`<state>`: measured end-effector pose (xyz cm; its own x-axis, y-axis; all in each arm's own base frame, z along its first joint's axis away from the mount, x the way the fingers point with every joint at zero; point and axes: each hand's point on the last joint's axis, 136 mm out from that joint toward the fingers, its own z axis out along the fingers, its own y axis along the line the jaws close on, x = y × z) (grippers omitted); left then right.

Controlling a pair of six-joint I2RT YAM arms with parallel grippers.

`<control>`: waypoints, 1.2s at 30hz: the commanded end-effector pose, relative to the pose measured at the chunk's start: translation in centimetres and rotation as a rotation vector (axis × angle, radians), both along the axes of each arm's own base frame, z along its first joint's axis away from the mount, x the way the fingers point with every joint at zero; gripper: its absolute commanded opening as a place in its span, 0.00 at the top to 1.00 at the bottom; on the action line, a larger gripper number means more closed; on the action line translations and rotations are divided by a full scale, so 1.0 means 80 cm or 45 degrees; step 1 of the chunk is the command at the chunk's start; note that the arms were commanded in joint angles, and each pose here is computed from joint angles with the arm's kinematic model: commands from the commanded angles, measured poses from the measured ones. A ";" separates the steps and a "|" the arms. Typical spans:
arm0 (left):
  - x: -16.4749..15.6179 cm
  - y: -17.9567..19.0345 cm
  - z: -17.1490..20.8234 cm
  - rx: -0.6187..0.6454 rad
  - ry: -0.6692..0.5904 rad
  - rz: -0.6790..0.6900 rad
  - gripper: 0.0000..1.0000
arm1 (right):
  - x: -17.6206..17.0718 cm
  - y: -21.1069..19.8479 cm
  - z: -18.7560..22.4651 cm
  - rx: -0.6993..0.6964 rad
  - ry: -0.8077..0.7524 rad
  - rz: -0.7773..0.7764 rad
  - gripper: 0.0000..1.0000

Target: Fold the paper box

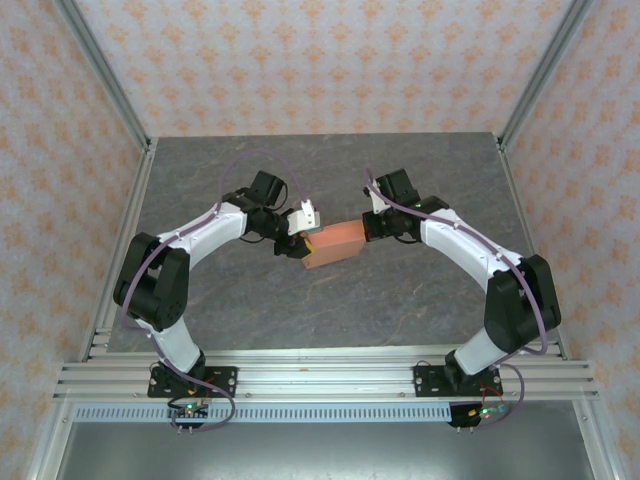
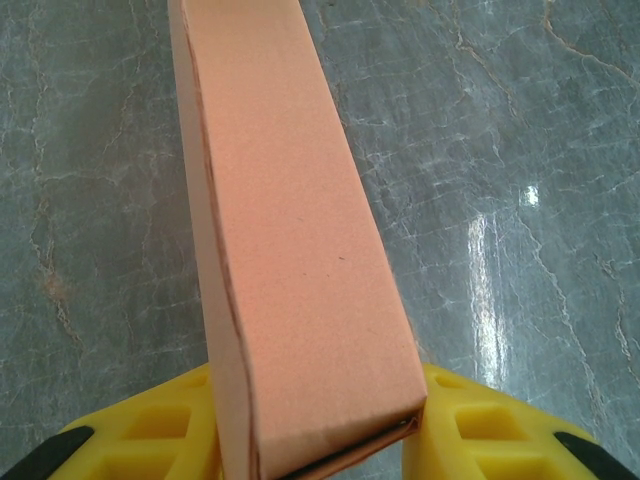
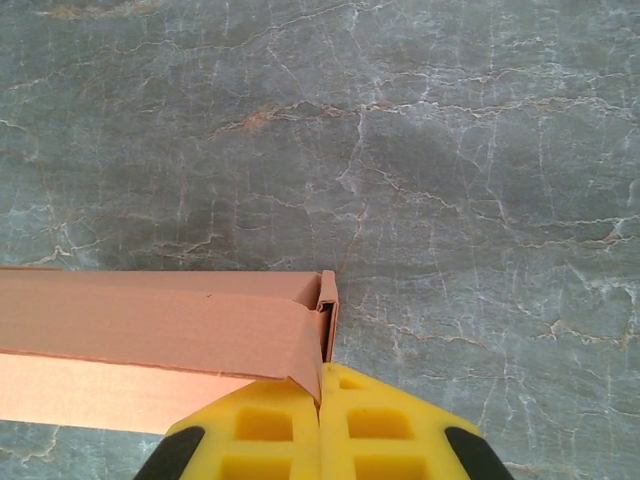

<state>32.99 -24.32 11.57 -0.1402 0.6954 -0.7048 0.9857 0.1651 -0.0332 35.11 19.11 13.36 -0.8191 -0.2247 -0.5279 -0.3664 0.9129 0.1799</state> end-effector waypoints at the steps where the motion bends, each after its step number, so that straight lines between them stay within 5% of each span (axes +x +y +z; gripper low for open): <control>1: 0.010 0.024 -0.020 0.133 0.014 0.082 0.70 | -0.013 -0.065 -0.031 -0.266 0.092 -0.146 1.00; 9: 0.011 0.025 -0.020 0.136 0.015 0.087 0.70 | -0.025 -0.041 -0.041 -0.066 0.170 -0.205 1.00; 29: 0.013 0.025 -0.018 0.134 0.010 0.104 0.69 | -0.033 -0.054 -0.061 -0.046 0.138 -0.311 1.00; 36: 0.019 0.023 -0.010 0.122 0.009 0.125 0.59 | -0.031 -0.052 -0.047 -0.061 0.086 -0.304 1.00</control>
<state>33.34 -24.29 11.63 -0.1526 0.6955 -0.7022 0.9826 0.1828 -0.0325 34.61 19.07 12.97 -0.8178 -0.0509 -0.5732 -0.2595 0.9217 0.2884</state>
